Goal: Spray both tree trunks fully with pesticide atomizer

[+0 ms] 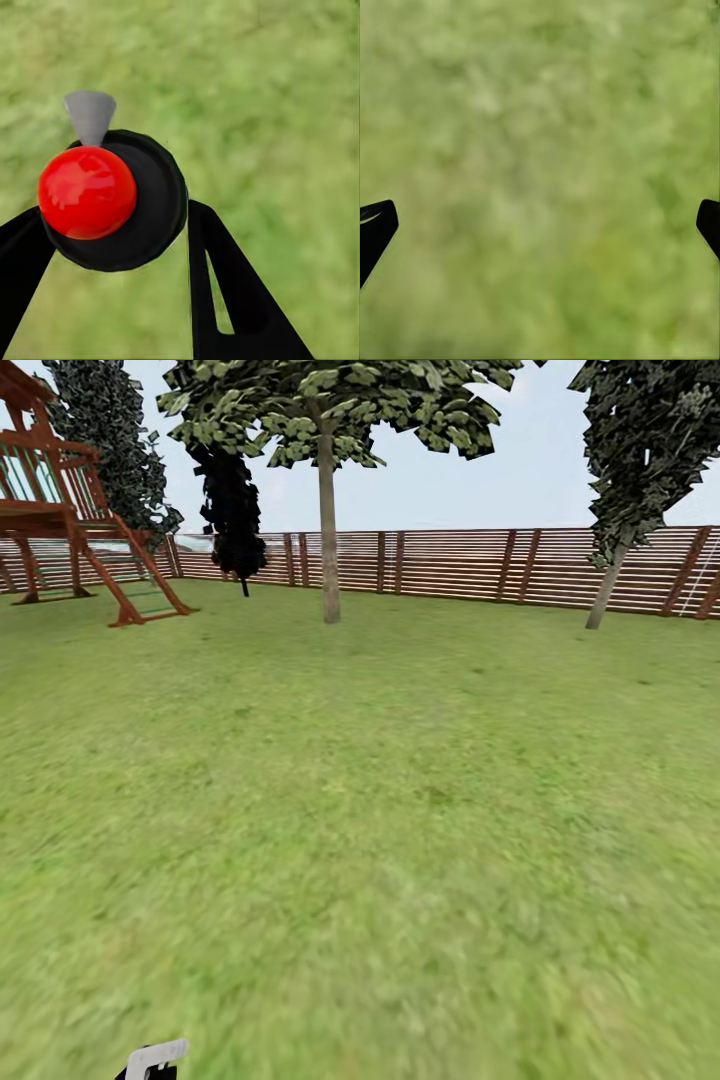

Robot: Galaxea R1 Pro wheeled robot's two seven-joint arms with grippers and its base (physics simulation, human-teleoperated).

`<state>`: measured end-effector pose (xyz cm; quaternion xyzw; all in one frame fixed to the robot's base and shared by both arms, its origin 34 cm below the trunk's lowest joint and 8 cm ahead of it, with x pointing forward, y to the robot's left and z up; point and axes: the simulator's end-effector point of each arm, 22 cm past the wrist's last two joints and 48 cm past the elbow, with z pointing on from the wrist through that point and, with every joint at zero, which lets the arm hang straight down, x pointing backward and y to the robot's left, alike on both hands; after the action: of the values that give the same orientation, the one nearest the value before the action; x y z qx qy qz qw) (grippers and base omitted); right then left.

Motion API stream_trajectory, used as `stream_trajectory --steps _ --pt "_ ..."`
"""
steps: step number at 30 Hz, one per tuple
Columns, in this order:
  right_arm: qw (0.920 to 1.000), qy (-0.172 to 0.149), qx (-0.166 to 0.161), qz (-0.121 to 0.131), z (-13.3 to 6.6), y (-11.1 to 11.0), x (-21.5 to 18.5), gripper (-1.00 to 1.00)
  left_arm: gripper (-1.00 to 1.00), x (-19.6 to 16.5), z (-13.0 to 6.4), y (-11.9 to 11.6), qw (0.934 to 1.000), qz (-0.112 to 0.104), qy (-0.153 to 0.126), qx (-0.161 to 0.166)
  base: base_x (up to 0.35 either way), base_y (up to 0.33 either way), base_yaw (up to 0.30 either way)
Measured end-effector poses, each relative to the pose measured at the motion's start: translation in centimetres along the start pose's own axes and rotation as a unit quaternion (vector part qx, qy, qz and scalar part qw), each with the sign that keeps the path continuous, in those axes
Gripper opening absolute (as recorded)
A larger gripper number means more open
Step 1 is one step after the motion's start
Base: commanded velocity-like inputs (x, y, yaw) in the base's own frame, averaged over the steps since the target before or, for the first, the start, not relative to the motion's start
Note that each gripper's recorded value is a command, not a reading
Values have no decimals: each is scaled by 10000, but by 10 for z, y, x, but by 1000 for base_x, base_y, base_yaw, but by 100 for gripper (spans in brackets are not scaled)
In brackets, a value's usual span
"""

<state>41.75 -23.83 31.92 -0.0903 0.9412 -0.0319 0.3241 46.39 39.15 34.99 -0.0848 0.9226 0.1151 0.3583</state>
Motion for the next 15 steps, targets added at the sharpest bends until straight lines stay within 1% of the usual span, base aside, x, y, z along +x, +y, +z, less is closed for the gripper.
stream_trajectory --steps 15 --pt "10000 0 1 1 0 0 0 100 -100 0 0 0 10000 1 -1 1 340 0 0"
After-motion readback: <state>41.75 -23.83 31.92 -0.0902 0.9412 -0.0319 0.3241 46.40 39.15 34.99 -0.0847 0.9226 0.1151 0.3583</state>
